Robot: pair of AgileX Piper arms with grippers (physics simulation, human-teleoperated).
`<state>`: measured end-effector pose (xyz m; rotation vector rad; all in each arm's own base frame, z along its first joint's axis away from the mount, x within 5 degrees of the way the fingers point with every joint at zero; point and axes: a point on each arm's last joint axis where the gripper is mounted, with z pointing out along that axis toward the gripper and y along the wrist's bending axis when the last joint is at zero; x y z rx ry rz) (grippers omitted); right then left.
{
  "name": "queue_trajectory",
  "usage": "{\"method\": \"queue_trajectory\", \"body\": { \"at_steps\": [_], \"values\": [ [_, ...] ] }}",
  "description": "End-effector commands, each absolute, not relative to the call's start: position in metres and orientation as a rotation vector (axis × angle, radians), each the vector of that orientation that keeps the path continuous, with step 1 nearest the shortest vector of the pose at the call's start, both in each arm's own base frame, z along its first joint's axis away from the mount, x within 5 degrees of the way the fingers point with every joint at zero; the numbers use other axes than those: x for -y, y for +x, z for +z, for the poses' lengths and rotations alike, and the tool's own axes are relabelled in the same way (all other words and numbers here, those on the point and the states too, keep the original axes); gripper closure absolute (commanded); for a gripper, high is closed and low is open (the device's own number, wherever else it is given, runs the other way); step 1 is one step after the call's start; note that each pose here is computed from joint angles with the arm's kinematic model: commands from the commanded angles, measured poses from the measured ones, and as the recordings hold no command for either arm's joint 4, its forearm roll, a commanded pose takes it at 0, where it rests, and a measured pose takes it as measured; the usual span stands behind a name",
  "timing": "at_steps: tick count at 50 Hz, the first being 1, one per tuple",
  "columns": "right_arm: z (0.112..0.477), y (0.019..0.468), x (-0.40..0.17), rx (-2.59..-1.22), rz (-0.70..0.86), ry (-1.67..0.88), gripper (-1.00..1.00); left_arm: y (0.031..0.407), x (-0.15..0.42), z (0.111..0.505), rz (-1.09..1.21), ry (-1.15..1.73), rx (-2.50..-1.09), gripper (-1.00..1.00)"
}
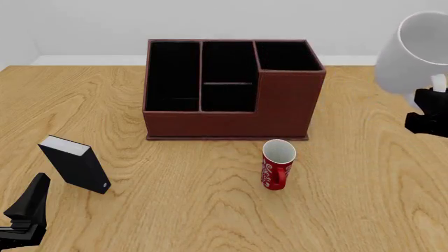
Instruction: Pick up the white mug and place it to the right of the caddy.
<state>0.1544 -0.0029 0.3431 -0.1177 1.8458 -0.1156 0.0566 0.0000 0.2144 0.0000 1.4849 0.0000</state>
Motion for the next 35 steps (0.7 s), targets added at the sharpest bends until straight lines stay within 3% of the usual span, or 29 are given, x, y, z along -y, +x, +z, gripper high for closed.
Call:
{"method": "queue_trajectory", "body": {
  "at_steps": [1,35],
  "values": [
    [0.343,0.176,0.006,-1.852,-0.118,-0.089,1.00,0.057,0.000,0.214,0.000,0.000,-1.485,-1.00],
    [0.350,0.246,0.016,-1.890,-0.127,-0.050,1.00,0.057,0.000,0.214,0.000,0.000,-1.485,-1.00]
  ]
}}
